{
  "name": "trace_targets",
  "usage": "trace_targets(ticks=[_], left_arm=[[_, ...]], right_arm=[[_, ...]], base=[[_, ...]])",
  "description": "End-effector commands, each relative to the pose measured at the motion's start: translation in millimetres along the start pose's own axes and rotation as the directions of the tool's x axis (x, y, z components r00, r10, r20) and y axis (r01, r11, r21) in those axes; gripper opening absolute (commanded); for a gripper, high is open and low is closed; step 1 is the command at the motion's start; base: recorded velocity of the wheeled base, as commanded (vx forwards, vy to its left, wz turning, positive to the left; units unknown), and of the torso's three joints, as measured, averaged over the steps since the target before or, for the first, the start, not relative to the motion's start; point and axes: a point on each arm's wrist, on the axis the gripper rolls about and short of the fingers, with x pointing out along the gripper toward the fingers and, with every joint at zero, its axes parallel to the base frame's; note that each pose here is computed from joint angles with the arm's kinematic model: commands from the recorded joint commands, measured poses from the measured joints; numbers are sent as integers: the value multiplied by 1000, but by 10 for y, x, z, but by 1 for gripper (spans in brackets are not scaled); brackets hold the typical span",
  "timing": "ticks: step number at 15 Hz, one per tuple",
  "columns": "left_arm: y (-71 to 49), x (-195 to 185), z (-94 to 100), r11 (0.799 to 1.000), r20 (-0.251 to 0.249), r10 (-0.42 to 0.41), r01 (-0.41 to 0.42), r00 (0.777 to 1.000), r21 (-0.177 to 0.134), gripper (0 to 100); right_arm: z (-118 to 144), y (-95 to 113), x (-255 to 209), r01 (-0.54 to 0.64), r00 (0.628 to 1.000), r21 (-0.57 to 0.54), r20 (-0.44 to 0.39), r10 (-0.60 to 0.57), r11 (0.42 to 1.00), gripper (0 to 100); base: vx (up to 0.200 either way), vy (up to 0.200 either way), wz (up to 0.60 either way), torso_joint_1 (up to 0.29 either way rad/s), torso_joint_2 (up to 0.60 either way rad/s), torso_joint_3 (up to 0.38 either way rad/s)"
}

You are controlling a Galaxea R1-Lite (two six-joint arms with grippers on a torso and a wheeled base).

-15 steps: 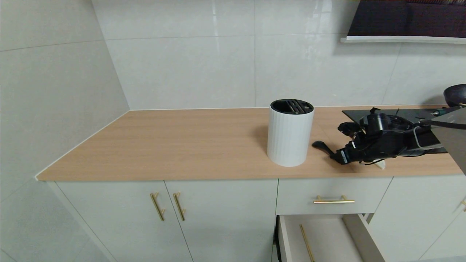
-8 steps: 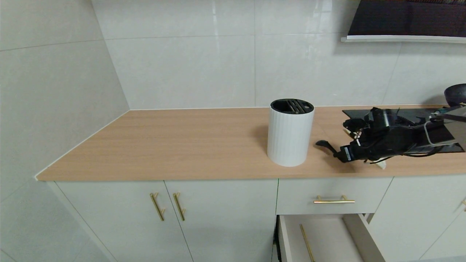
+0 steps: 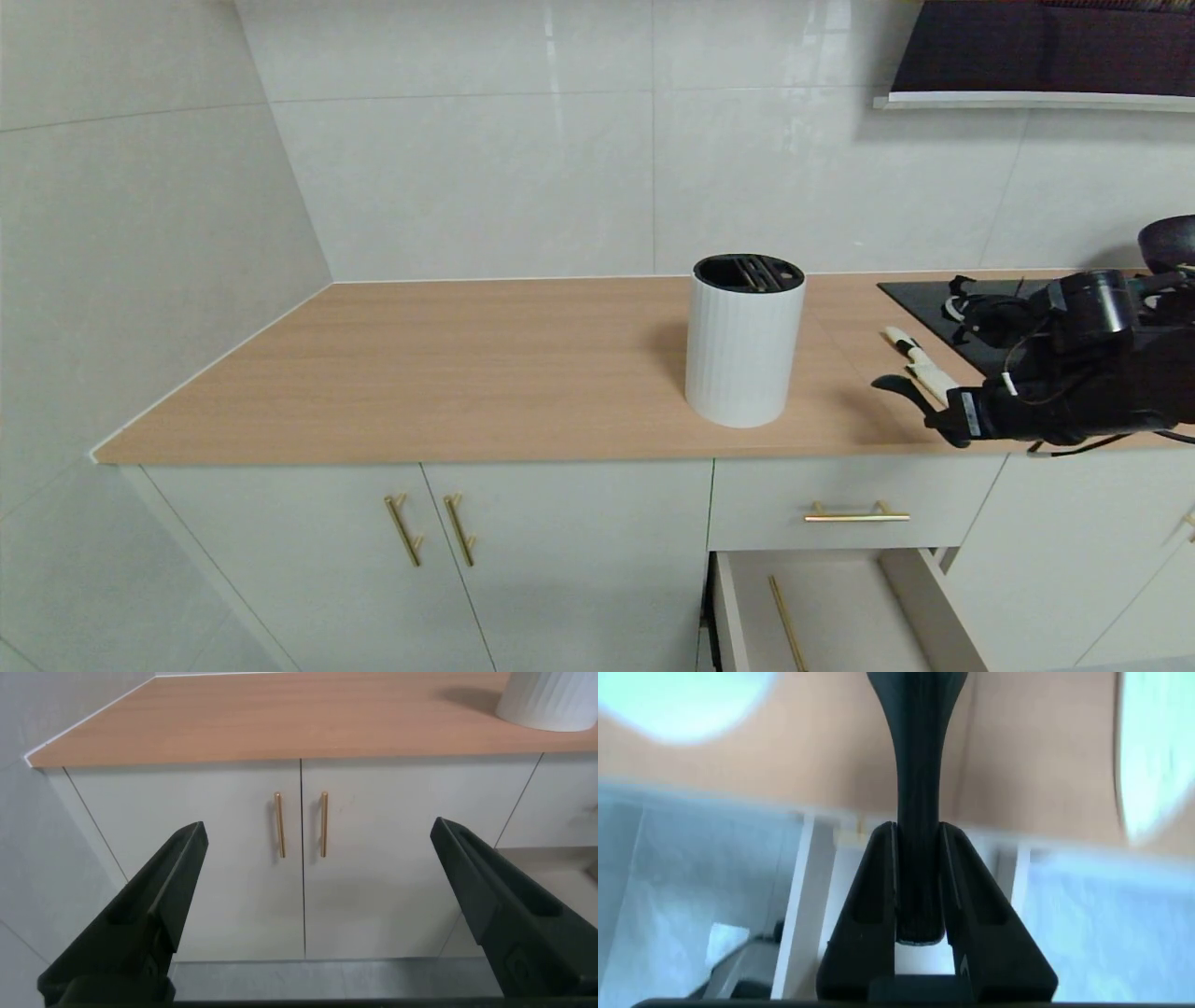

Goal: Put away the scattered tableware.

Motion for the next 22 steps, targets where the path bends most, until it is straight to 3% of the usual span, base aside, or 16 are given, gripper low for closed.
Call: trace_targets(ticks=[1, 7, 22], left_arm=[[0, 0, 0, 1000, 0, 0, 0, 1000, 0, 100], [0, 0, 0, 1000, 0, 0, 0, 1000, 0, 100], [0, 0, 0, 1000, 0, 0, 0, 1000, 0, 100]], right_arm=[[-170, 80, -405, 5, 1000, -3, 26, -5, 1000, 0], [-539, 143, -584, -4, 999, -3, -35, 4, 1000, 0], [-716, 175, -291, -36, 991, -29, -130, 32, 999, 0]], base=[[0, 0, 0, 0, 0, 0], [0, 0, 0, -154, 378, 226], [0, 0, 0, -153, 471, 319]])
